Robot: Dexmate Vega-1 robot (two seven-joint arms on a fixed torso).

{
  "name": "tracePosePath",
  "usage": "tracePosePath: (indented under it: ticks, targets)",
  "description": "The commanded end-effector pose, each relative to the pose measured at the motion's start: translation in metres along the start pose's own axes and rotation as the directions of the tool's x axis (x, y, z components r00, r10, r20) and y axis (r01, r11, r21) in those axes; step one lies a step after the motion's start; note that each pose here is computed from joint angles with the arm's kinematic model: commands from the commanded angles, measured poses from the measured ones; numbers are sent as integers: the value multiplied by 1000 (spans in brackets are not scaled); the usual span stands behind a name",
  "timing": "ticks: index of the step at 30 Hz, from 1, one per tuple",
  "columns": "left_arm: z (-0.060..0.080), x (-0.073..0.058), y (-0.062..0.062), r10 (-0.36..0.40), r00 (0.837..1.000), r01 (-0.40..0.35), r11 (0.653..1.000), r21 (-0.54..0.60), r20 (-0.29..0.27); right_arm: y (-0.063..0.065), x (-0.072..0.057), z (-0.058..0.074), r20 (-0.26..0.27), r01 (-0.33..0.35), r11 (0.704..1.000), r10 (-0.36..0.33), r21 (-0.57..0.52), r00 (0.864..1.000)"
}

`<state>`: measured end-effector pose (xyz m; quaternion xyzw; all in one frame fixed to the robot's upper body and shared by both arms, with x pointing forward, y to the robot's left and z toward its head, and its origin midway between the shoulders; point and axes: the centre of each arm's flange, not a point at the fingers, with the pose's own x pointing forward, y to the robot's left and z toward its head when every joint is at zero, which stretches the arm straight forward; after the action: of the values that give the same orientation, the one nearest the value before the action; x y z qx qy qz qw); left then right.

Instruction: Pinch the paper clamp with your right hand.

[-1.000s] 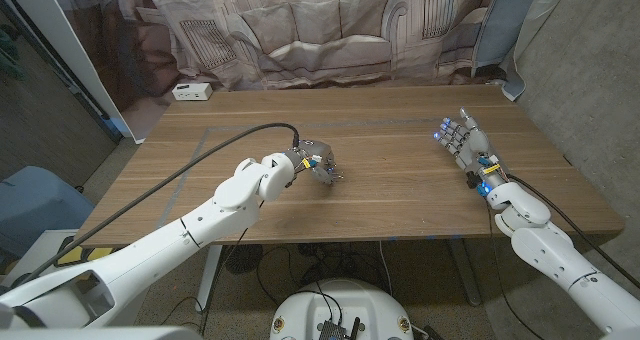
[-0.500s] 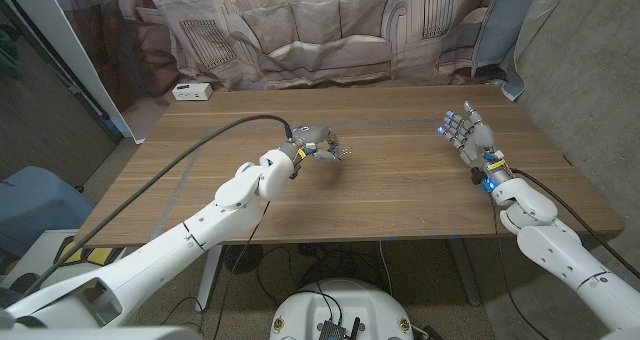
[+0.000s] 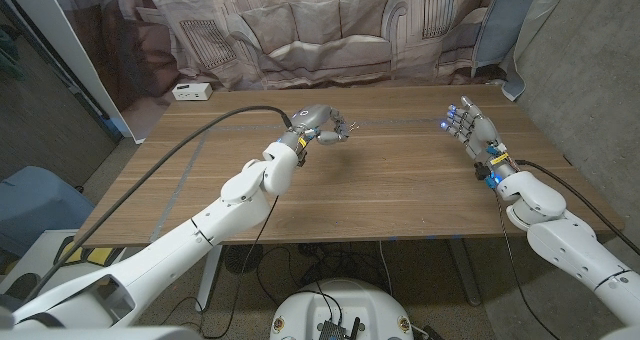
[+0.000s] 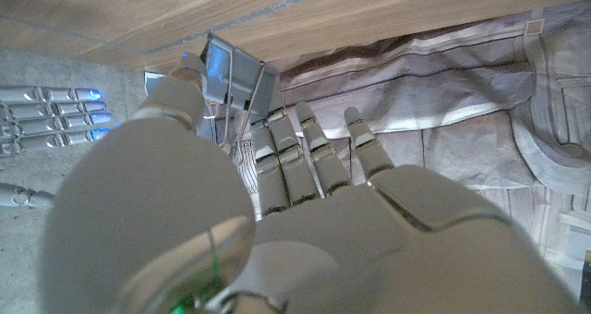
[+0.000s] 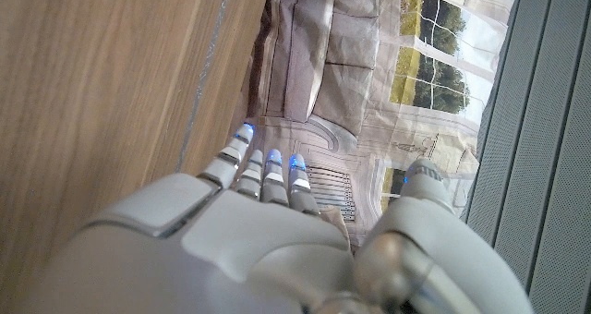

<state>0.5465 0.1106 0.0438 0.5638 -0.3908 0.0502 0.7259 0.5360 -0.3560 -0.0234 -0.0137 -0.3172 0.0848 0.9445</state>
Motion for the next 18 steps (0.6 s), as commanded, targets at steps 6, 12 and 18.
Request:
tracePosePath:
  ticks: [6,12,18]
  targets:
    - [19,29,4,159,987,-153,977,-146,29,14,-2,31,-18,48,970,-54,-239,998]
    - [24,38,-2,218,975,-205,955,-216,37,18,-1,41,1,71,943,-75,-324,997]
    - [35,47,-7,226,973,-206,947,-246,56,20,-3,48,17,86,926,-86,-368,996]
